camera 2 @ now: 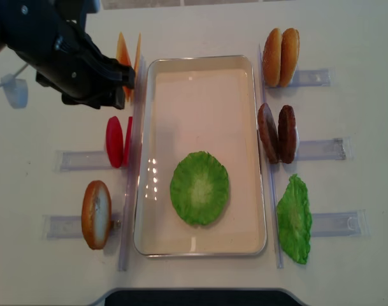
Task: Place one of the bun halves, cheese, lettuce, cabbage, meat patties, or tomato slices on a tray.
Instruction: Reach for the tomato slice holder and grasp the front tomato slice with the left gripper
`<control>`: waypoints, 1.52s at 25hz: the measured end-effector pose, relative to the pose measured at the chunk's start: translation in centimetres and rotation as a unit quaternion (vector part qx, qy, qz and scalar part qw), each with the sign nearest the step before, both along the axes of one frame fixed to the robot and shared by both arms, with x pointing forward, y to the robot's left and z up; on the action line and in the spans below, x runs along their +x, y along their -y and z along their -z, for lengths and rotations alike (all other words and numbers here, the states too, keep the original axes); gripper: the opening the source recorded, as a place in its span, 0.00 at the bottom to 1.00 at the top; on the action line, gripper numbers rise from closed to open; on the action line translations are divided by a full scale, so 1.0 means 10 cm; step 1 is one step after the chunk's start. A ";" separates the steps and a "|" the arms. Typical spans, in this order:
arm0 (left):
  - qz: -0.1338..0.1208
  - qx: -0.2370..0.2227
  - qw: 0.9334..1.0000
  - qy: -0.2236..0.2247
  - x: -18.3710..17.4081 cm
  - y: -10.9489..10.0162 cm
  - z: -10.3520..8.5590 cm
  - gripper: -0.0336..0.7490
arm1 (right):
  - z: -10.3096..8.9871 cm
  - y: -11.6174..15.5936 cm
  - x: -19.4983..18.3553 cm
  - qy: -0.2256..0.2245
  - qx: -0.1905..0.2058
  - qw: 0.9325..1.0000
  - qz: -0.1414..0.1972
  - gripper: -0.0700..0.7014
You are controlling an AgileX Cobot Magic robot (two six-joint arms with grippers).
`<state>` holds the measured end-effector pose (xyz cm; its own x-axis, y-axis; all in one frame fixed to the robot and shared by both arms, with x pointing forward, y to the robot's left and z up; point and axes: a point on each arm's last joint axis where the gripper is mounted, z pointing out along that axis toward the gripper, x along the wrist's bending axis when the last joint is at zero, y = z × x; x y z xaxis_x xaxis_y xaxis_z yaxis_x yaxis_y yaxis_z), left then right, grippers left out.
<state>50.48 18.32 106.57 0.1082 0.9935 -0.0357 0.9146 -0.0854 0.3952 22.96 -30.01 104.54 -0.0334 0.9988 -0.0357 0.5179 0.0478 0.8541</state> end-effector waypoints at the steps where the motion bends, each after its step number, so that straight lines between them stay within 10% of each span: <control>1: 0.000 0.003 1.000 -0.003 0.00 0.03 0.03 0.52 | 0.00 0.00 0.00 0.000 0.000 1.000 0.000 0.48; 38: 0.010 0.090 0.990 -0.108 0.35 0.21 0.95 0.52 | 0.00 0.00 0.00 0.000 0.000 1.000 0.000 0.48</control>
